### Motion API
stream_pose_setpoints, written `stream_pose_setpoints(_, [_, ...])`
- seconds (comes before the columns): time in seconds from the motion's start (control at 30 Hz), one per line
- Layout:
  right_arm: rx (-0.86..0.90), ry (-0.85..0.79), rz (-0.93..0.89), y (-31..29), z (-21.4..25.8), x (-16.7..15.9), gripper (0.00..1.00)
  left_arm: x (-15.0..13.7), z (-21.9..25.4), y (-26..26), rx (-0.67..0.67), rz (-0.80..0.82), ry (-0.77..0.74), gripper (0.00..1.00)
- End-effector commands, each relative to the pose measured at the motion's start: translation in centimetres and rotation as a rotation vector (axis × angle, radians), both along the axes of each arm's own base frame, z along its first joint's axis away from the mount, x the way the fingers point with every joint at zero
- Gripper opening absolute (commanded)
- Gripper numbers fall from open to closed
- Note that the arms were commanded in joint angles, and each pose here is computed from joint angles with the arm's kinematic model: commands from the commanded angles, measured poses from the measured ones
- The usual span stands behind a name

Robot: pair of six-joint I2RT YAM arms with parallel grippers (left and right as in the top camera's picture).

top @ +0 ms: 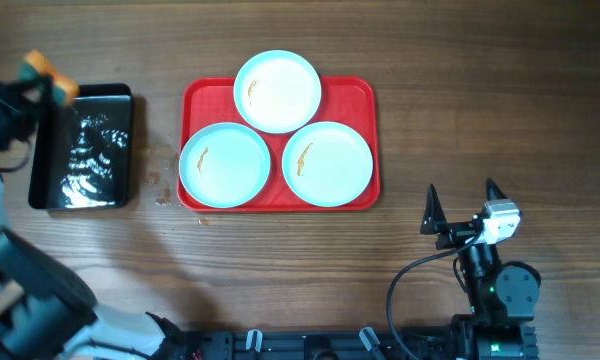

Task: Clean dirty plates on tray and stack at the side
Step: 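Wipe the sponge across the pan toward its far edge, left gripper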

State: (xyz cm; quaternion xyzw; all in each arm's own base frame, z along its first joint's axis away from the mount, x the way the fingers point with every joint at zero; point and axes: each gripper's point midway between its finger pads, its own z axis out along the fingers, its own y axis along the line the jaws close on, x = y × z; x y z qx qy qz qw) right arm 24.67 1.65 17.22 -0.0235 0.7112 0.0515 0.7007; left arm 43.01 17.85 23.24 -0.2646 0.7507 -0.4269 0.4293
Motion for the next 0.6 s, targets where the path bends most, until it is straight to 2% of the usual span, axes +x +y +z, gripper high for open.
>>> stream_pose_setpoints(0.0, [-0.013,-0.015,-0.012,-0.2,0.3,0.0,1.0,-1.5,7.9,-1.9,0.047,-0.047,-0.15,0.04])
stream_pose_setpoints(0.07, [-0.013,-0.015,-0.012,-0.2,0.3,0.0,1.0,-1.4,7.6,-1.7,0.059,-0.025,-0.138,0.04])
stream_pose_setpoints(0.13, [-0.013,-0.015,-0.012,-0.2,0.3,0.0,1.0,-1.0,4.7,-0.6,0.064,0.034,-0.047,0.04])
stream_pose_setpoints(0.3, [-0.013,-0.015,-0.012,-0.2,0.3,0.0,1.0,-0.9,-8.3,1.2,0.093,0.09,0.308,0.04])
stream_pose_setpoints(0.4, [-0.013,-0.015,-0.012,-0.2,0.3,0.0,1.0,-1.5,-14.0,0.9,-0.023,0.065,0.436,0.04])
stream_pose_setpoints(0.5, [-0.013,-0.015,-0.013,-0.2,0.3,0.0,1.0,-1.6,-13.5,0.4,-0.163,0.02,0.386,0.04])
stream_pose_setpoints(0.57, [-0.013,-0.015,-0.012,-0.2,0.3,0.0,1.0,-1.5,-10.8,0.6,-0.24,0.0,0.309,0.04])
